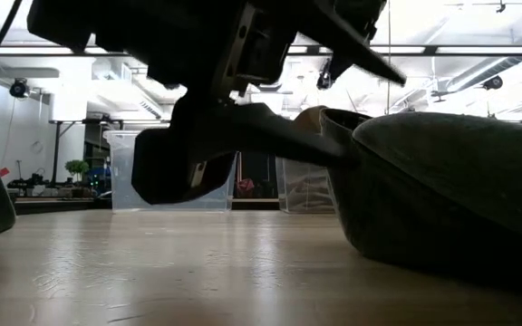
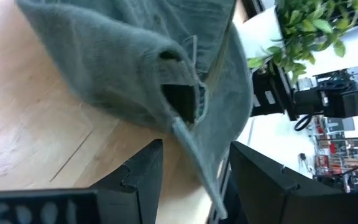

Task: Pick & Place hat
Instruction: Put the right green cap into the left transparent bin

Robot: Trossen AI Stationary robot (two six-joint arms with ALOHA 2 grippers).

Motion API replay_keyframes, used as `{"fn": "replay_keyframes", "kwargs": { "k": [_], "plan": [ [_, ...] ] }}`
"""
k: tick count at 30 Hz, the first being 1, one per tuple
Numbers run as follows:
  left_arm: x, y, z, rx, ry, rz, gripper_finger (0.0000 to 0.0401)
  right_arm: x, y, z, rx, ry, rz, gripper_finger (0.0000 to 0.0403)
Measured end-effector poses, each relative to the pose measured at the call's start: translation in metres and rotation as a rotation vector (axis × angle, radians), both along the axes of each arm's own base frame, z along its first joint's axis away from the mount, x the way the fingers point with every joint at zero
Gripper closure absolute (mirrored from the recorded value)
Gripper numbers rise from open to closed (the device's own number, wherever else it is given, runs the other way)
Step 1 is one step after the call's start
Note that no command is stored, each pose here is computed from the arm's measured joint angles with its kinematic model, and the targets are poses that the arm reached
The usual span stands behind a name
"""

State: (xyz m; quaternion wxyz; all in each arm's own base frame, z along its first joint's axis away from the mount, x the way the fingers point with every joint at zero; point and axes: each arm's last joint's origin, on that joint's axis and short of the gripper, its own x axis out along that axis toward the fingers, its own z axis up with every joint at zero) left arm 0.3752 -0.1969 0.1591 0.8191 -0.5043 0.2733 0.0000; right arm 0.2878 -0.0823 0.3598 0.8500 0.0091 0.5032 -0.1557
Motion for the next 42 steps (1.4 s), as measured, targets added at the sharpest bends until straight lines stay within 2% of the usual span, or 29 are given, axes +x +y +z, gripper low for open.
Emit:
{"fn": "replay_keyframes", "kwargs": {
  "k": [8,14,17,23,25,35,42],
  "plan": [
    [0.001,-0.001,-0.013,-0.021,0.047,-0.007,0.0222,0.0,0.0,0.0,-0.002,0.001,0.004,0.0177],
    [0.005,-0.001,-0.01,-0.015,0.028,-0.03,0.0229,0.0,0.0,0.0,-0.003,0.001,0.004,0.0177],
    [0.006,0.001,-0.01,-0.008,0.029,-0.04,0.0259,0.0,0.0,0.0,-0.003,0.001,0.004,0.0177],
    [0.008,0.007,-0.015,0.005,0.063,-0.056,0.0371,0.0,0.0,0.0,-0.003,0.001,0.004,0.0177],
    [0.008,0.008,-0.014,0.011,0.053,-0.064,0.0389,0.0,0.0,0.0,-0.003,0.001,0.004,0.0177],
    [0.009,0.013,-0.003,0.094,-0.003,-0.109,0.0397,0.0,0.0,0.0,-0.003,0.001,0.004,0.0177],
    [0.002,0.031,0.021,0.283,0.013,-0.081,0.0397,-0.001,0.0,0.001,-0.008,-0.005,0.009,0.0177]
  ]
}}
